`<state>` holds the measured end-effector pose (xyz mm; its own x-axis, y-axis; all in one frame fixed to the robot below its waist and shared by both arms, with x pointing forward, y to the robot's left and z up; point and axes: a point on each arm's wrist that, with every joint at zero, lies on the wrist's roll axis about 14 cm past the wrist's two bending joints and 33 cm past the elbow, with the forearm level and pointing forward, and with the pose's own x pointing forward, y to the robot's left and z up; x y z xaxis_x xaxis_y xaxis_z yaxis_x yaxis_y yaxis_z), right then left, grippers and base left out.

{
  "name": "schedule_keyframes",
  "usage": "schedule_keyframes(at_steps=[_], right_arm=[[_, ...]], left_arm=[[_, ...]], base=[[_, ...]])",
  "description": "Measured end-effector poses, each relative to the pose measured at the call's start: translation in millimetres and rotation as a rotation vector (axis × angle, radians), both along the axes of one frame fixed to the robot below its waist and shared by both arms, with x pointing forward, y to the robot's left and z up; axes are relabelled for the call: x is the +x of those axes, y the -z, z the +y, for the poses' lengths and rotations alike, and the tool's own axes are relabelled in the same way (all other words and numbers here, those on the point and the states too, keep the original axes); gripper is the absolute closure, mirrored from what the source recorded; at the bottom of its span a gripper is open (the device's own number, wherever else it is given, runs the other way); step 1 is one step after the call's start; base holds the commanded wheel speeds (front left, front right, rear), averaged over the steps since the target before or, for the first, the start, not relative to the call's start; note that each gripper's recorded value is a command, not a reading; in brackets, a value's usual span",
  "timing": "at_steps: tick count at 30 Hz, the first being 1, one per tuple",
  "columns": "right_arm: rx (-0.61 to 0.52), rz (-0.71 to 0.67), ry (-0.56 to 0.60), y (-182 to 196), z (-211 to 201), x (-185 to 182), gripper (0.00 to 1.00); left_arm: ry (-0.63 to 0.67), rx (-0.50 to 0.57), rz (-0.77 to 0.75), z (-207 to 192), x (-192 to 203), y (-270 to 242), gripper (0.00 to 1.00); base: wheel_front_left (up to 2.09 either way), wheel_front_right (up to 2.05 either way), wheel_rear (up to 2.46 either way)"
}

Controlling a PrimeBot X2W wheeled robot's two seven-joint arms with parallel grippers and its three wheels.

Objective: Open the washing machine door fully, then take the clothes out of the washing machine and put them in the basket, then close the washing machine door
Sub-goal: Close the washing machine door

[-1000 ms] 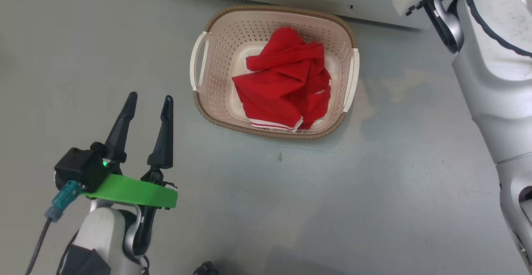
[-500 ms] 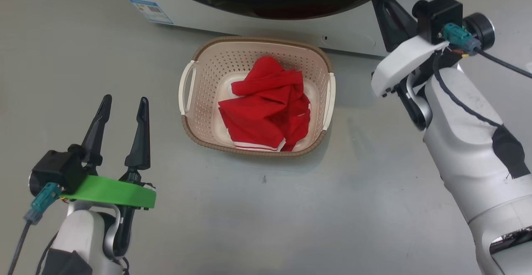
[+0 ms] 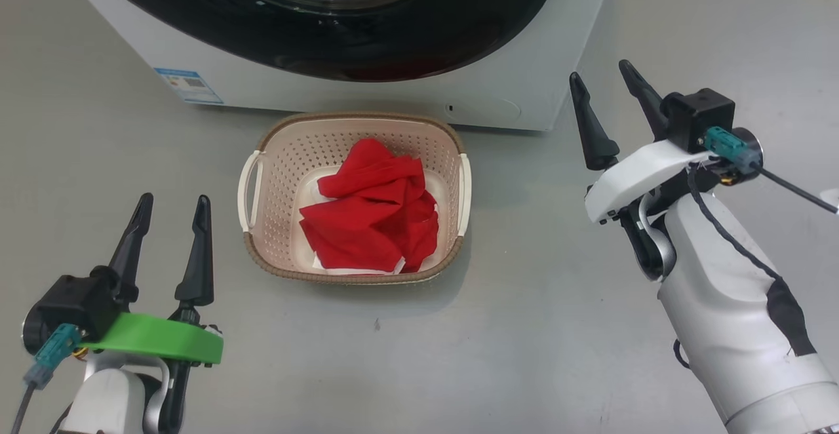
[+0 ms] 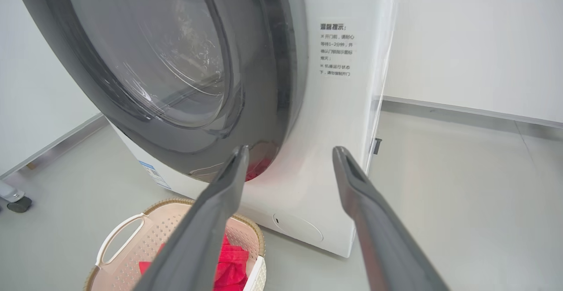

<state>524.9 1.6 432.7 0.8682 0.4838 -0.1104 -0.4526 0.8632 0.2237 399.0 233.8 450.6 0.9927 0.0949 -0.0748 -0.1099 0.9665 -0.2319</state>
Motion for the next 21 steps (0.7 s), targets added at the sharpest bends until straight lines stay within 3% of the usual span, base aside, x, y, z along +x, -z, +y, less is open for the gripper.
schedule_keyframes(at_steps=[21], right_arm=[[0.017,0.023,0.270,-6.9,-89.3,-70.5,0.00]], left_arm=[[0.078,0.010,-0.027,-24.6,-4.3,-8.9,0.00]], base=[[0.00,0.00,0.00]])
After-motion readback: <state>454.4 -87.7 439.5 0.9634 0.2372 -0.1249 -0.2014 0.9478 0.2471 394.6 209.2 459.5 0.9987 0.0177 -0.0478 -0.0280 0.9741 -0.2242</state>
